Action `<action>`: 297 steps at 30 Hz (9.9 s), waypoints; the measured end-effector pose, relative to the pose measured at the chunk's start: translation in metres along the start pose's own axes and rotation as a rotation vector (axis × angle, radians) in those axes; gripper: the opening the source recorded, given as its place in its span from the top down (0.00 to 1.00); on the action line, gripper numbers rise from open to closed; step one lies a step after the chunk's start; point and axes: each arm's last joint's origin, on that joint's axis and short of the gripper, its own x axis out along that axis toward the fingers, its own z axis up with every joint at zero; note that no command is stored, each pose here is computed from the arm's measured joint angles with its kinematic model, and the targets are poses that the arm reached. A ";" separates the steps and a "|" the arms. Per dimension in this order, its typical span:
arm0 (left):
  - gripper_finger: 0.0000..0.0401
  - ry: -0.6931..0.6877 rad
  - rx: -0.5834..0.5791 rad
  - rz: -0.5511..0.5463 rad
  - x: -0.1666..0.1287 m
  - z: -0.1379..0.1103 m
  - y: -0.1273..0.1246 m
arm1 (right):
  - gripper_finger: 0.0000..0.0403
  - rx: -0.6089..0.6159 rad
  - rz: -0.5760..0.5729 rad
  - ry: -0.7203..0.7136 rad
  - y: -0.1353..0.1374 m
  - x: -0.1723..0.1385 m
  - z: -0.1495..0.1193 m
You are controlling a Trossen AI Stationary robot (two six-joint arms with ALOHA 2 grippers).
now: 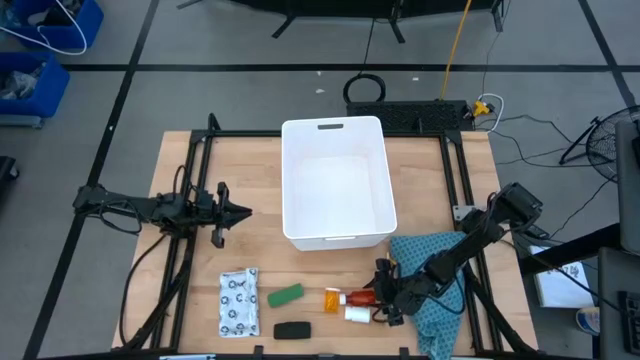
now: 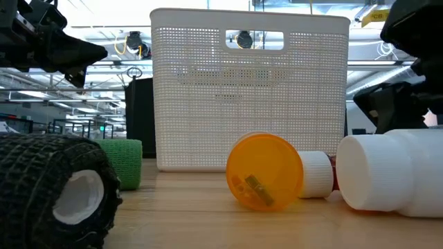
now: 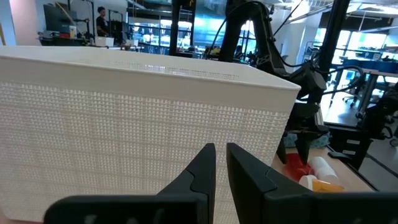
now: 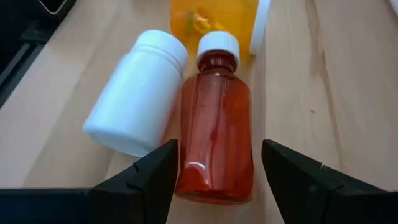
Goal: Pick & place medical supplies in basket/bin
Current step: Put the orange medicine bottle into the basket, then adjust the basket, then put the green bandage into the basket
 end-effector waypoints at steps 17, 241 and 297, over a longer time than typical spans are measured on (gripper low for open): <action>0.90 -0.001 0.001 0.000 0.000 0.000 0.000 | 0.64 -0.041 -0.039 -0.011 -0.001 0.005 -0.003; 0.90 0.071 0.019 0.012 0.000 -0.007 0.001 | 1.00 -0.022 -0.080 0.083 -0.129 -0.127 0.062; 0.90 0.074 0.014 0.012 0.000 -0.007 0.001 | 1.00 0.031 -0.479 0.200 -0.137 -0.140 0.043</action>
